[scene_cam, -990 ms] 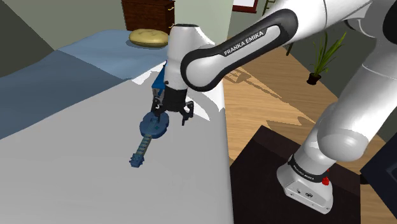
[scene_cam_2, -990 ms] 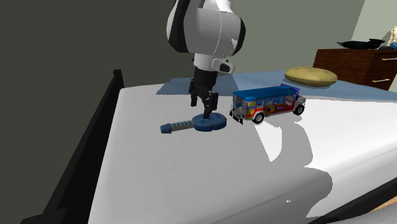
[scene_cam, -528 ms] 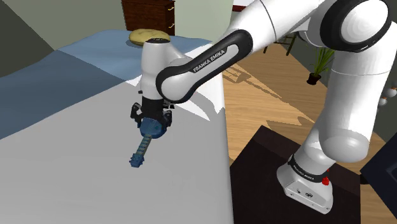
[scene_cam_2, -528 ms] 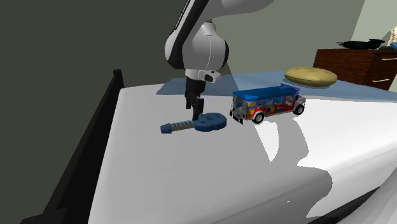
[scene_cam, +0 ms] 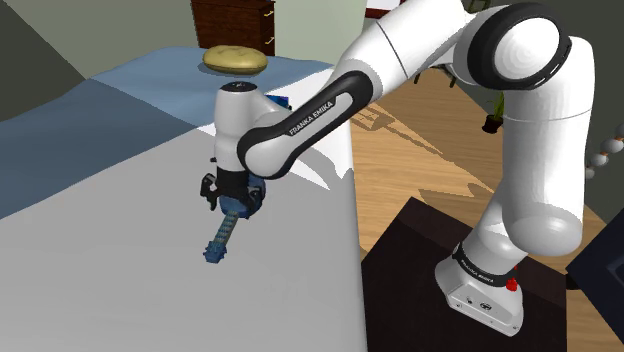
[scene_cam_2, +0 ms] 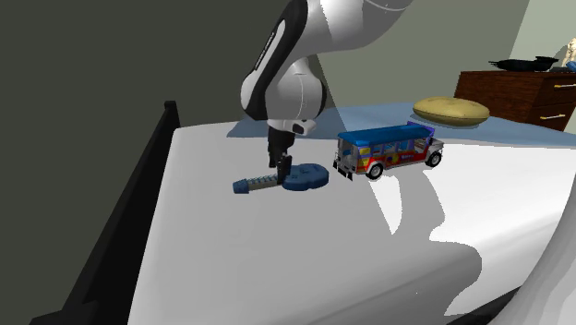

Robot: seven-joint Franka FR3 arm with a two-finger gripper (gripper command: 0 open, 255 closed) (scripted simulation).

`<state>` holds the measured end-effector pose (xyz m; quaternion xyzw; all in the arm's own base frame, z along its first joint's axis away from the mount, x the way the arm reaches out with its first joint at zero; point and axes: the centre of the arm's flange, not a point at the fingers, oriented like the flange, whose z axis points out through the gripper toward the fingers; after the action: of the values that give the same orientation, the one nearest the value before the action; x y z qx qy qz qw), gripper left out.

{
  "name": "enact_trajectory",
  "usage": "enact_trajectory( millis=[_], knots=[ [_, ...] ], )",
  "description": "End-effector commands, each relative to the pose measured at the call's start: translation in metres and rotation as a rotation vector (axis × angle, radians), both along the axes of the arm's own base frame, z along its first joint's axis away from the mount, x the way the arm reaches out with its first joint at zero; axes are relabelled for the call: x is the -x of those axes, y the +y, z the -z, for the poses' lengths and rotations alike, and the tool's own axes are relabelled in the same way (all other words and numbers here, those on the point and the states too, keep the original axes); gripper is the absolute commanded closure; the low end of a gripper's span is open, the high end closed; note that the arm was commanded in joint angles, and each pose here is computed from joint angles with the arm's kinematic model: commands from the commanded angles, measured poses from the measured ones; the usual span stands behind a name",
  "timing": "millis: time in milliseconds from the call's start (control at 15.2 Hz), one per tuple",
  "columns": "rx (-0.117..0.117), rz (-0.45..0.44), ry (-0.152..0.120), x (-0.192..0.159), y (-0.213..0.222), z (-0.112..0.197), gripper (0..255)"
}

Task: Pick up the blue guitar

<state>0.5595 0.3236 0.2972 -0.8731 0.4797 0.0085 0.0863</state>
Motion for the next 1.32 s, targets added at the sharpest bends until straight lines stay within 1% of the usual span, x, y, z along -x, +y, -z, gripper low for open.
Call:
enact_trajectory(
  millis=[0,66,132,726,1254],
  knots=[
    [0.000,0.000,0.000,0.002,-0.001,0.010,0],
    [0.000,0.000,0.000,0.002,-0.001,0.010,0],
    [0.000,0.000,0.000,0.001,0.000,0.010,255],
    [0.000,0.000,0.000,0.002,-0.001,0.010,255],
    [0.000,0.000,0.000,0.002,-0.001,-0.033,255]
  ],
)
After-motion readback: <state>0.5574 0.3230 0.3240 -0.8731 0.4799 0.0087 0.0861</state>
